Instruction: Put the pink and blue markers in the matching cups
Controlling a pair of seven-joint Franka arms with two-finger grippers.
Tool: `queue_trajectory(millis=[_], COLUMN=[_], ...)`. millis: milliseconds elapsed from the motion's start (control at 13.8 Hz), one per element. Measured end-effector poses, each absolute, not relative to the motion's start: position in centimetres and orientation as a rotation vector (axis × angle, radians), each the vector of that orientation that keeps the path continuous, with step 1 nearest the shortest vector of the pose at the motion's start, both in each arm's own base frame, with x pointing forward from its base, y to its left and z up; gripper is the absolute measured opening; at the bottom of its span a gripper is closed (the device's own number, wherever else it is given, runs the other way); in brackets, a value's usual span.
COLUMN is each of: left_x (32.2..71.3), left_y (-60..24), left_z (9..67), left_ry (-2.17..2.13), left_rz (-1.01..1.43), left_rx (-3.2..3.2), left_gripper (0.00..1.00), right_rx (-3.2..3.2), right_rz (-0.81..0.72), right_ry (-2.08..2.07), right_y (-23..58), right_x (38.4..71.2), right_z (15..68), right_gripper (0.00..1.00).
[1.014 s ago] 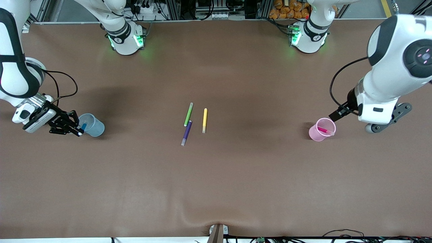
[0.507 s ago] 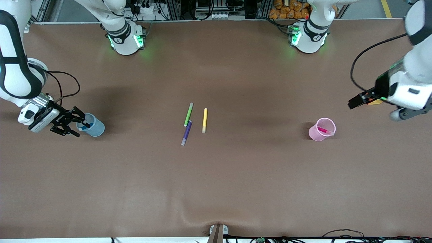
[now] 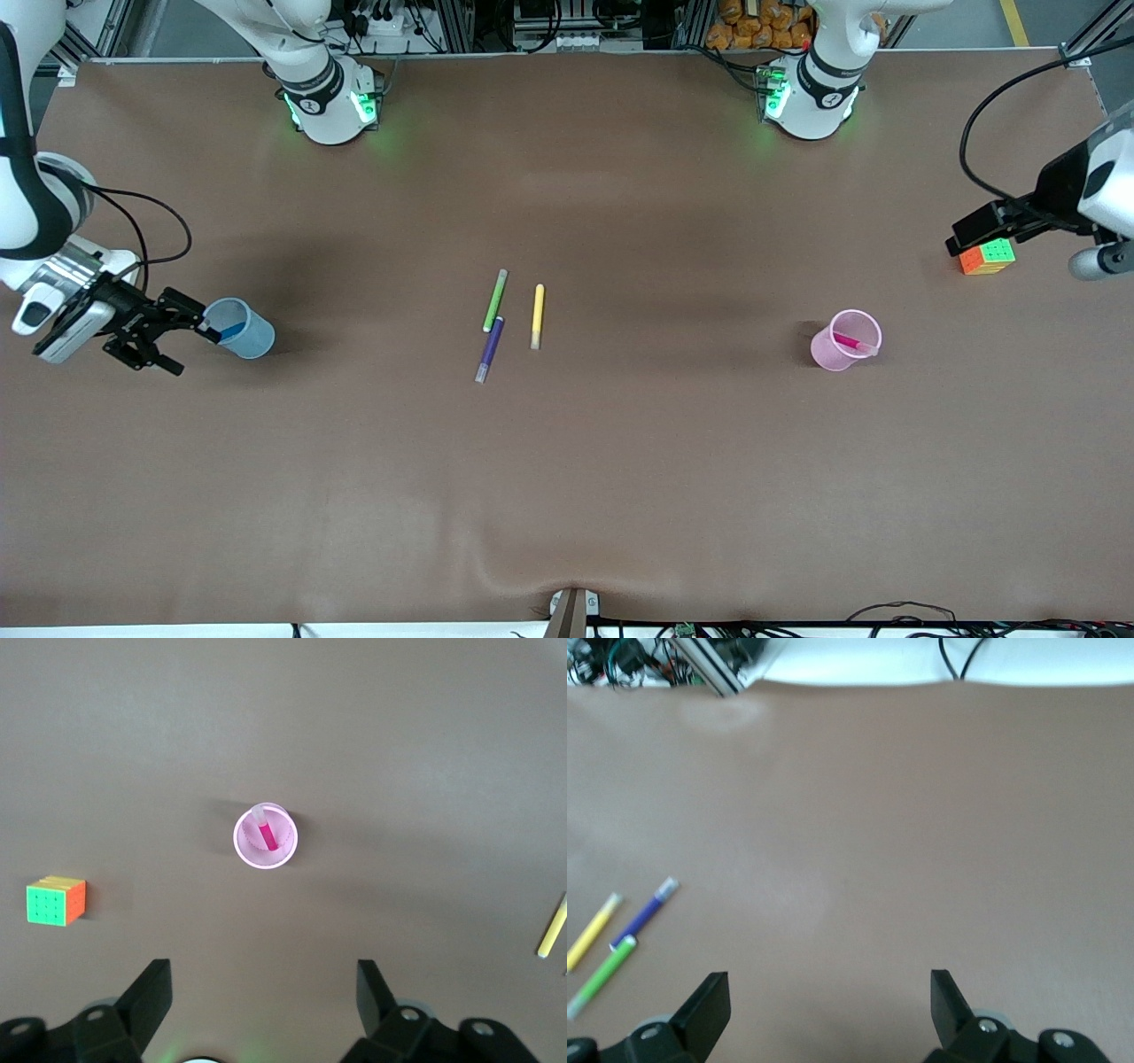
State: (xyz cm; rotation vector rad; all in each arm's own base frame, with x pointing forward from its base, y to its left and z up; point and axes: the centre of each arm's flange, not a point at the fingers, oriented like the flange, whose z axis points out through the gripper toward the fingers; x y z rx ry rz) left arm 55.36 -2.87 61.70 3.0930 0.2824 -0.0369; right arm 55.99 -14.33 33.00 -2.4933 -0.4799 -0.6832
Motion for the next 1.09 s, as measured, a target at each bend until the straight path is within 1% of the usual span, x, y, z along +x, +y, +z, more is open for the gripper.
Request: queue_trajectory(millis=[145,217,362,507,580,725,870,942,1087], left_x=[54.5,54.1,53.6,53.4,53.3,53.2,53.1,53.0,53.0], left_y=[-2.5,-2.5,-2.5,-3.0,-3.5,-4.0,-3.9,-3.8,-3.9], left_z=[62.7,63.1,63.6,63.8,63.8,64.2,64.6,64.8,64.8], left_ry=[0.225,0.190,0.126,0.084,0.066,0.043,0.042,0.040,0.035], left_rz=[-0.012,-0.002,0.011,0.021,0.026,0.050,0.077,0.084,0.087], left_rx=[3.093,3.094,3.097,3.122,3.140,3.157,3.171,3.184,3.188], left_gripper=[0.97,0.98,1.00,1.00,1.00,1.00,1.00,1.00,1.00], right_rx=[-2.487,-2.497,-2.541,-2.550,-2.556,-2.623,-2.712,-2.747,-2.774], right_rz=[-0.702,-0.685,-0.608,-0.497,-0.474,-0.489,-0.501,-0.470,-0.324], right_ry=[-0.478,-0.454,-0.398,-0.313,-0.289,-0.342,-0.446,-0.427,-0.253], right_y=[-13.0,-12.4,-11.1,-8.9,-8.2,-8.0,-7.6,-7.1,-6.0], right_x=[57.5,58.1,59.3,60.3,60.8,62.0,63.3,63.7,63.5], right_z=[34.9,35.6,37.2,38.9,40.0,43.1,47.6,50.0,53.7], right_gripper=[1.00,1.00,1.00,1.00,1.00,1.00,1.00,1.00,1.00])
